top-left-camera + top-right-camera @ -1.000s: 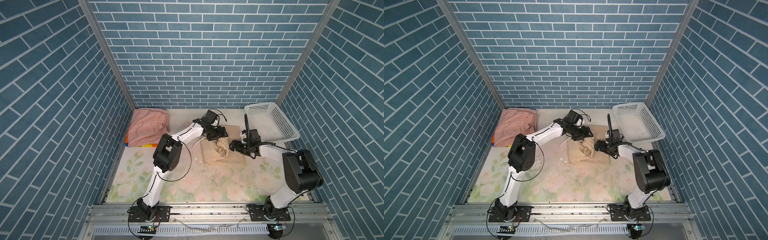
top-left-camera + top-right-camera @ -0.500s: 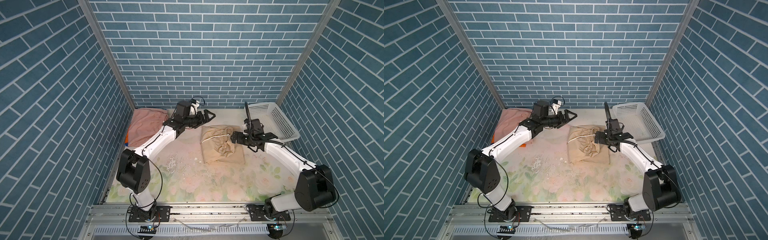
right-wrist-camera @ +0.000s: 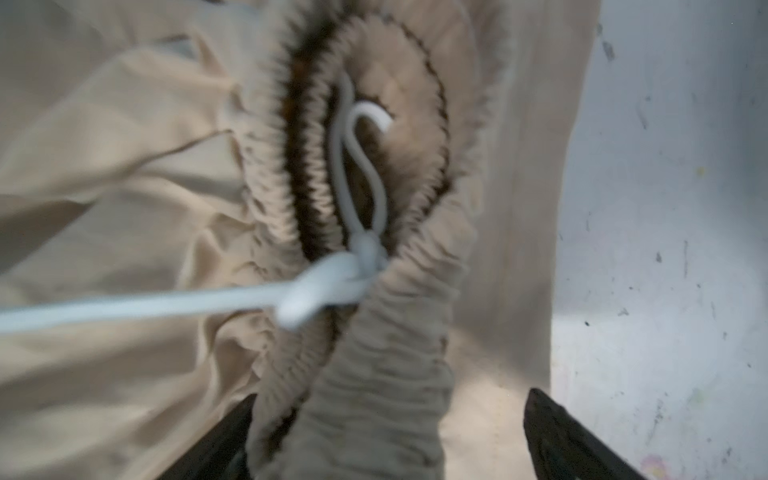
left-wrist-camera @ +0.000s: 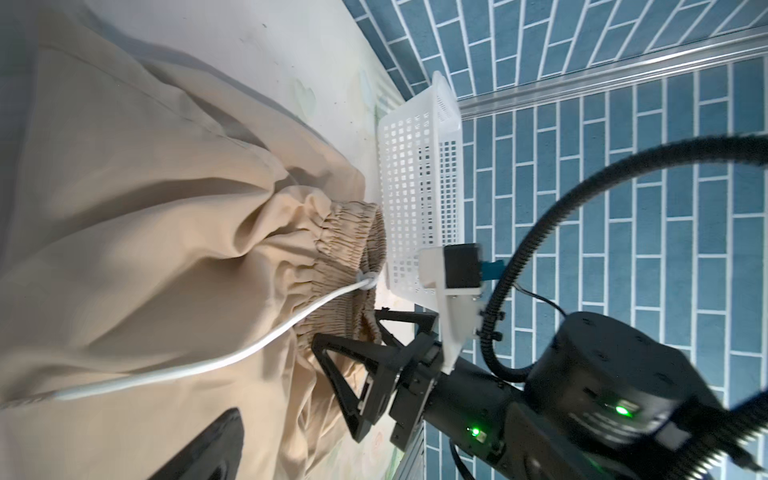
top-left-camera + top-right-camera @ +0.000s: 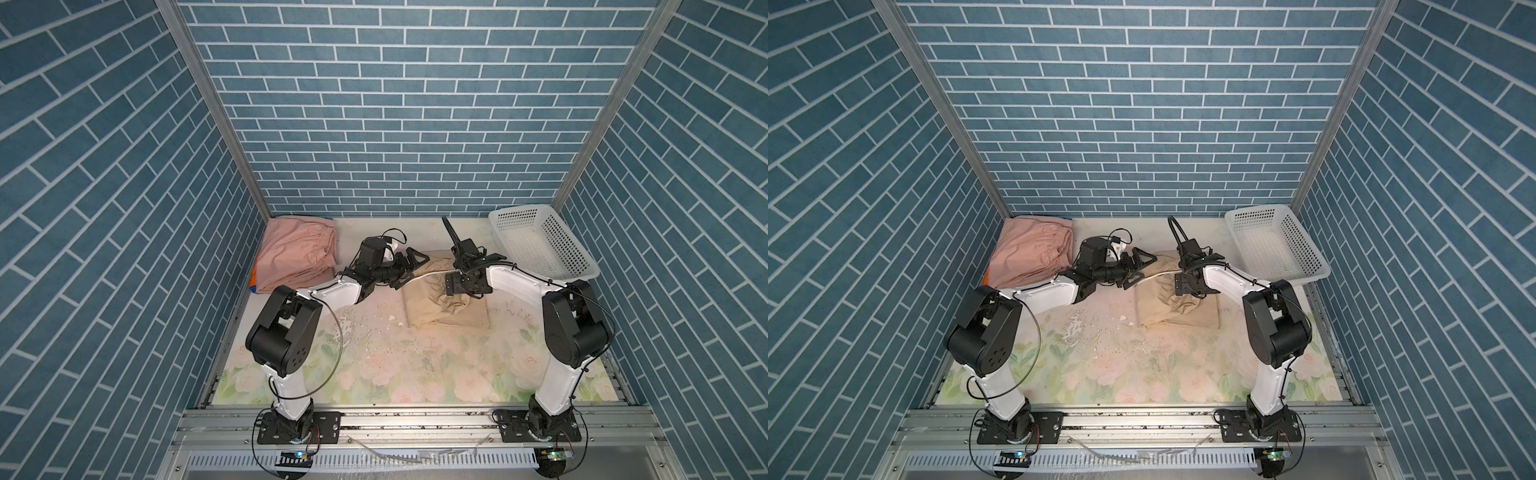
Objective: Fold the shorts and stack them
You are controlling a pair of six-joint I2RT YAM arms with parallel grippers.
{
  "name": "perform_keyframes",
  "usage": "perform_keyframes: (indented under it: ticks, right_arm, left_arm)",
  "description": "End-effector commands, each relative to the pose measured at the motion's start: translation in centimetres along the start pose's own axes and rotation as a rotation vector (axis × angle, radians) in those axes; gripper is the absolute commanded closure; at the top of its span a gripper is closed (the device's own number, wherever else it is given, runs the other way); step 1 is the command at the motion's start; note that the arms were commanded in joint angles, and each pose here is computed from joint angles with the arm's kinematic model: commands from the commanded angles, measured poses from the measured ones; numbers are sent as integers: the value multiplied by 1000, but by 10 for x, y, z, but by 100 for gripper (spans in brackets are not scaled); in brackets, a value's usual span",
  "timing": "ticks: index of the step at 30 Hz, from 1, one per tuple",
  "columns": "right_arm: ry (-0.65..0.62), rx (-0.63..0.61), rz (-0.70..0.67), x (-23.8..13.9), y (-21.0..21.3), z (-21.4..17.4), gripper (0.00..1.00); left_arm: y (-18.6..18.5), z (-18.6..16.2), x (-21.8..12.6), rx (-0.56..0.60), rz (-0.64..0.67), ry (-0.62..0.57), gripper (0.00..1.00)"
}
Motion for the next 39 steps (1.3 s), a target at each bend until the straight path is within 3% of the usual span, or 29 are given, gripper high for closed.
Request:
perform_keyframes:
  ticks: [1,7,14,20,26,30,34,39]
  right_arm:
    - [15,16,-33,-4,-26,-15,3]
    - [60,106,16,6,-52,-44,3]
    - [79,131,46,7,-59,-57,3]
    - [-56,180,154,-42,-53,-19,3]
    - [-172,257,384,-83,-27,34,3]
    - [-167,330,559,-68,-2,58,2]
    - [-140,381,700,-40,20,74,1]
    - [-93,361,690,2,23,80,1]
  left_arm:
    - [3,-7,18,-12,-29,22,0]
    - [25,-31,46,-47,-7,80,1]
    - [54,-57,46,-75,55,127,0]
    - [46,-66,36,-14,83,171,0]
    - [8,-64,25,82,61,165,0]
    - [-9,-68,24,124,43,147,0]
    - [1,-81,35,96,32,166,0]
    - [31,-96,40,70,86,196,0]
Point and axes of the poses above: each gripper's point midway between its finger pads, its own x axis out along the fingers, its own y axis along the line the jaws close on, z = x × y, the point moved 7 cm from there along -x, back along the fingers, and after that the axes turned 3 degrees about x, right-handed, at the moved point
